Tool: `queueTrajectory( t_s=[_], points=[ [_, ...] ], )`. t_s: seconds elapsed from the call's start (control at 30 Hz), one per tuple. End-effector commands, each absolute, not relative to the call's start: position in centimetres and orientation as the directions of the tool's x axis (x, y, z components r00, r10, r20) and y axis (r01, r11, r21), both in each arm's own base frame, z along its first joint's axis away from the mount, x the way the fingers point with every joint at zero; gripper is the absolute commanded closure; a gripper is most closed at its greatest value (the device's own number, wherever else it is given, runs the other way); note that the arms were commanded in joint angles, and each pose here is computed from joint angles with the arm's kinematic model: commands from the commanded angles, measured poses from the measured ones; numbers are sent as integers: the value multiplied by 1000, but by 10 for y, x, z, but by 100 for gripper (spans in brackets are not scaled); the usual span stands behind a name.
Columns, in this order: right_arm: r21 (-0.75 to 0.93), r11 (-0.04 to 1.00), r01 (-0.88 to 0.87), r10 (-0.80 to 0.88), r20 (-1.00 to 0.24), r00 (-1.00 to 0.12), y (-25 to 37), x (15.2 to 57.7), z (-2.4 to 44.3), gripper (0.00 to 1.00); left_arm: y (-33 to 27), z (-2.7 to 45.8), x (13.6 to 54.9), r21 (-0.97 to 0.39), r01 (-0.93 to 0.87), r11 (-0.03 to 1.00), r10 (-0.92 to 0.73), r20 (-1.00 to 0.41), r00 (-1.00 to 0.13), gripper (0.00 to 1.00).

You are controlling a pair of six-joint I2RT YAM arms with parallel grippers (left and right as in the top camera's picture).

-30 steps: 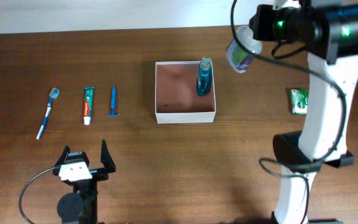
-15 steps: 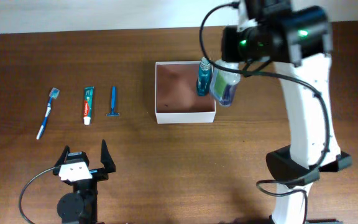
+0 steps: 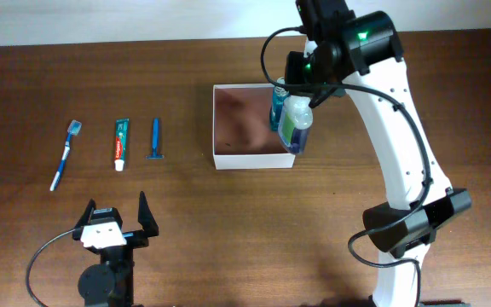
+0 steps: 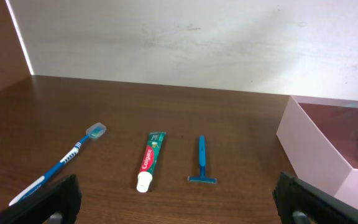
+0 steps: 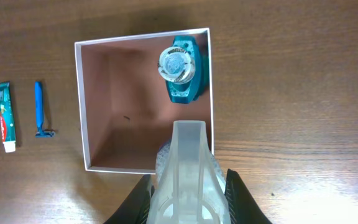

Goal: Pack container
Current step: 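Lower the soap bottle beside the Listerine and release it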

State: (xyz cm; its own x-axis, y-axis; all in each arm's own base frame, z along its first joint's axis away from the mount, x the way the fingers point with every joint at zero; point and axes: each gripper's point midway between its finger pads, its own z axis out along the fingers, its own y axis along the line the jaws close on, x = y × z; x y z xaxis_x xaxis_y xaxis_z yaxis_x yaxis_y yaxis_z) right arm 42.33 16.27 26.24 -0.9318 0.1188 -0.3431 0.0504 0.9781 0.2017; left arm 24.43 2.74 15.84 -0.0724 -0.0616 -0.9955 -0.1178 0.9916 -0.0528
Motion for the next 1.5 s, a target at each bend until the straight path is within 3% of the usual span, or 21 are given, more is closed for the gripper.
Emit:
queueTrajectory(
  t_s=[0.0,0.23,0.77,1.47],
  points=[
    [232,971,49,126,-327,-937,172,423,255,83,29,156,244,-62,-125,990,-71,-995,-70,1],
    [238,969,63,140,-322,-936,176,434,234,83,29,156,244,-62,-125,990,-71,-995,-70,1],
    [261,964,41,141,-376,-916,184,451,234,83,29,156,244,-62,-125,990,-71,-995,-70,0],
    [120,979,-166,-108,-386,-916,204,442,207,82,29,156,244,-62,-125,990,-71,-995,-70,1]
  ],
)
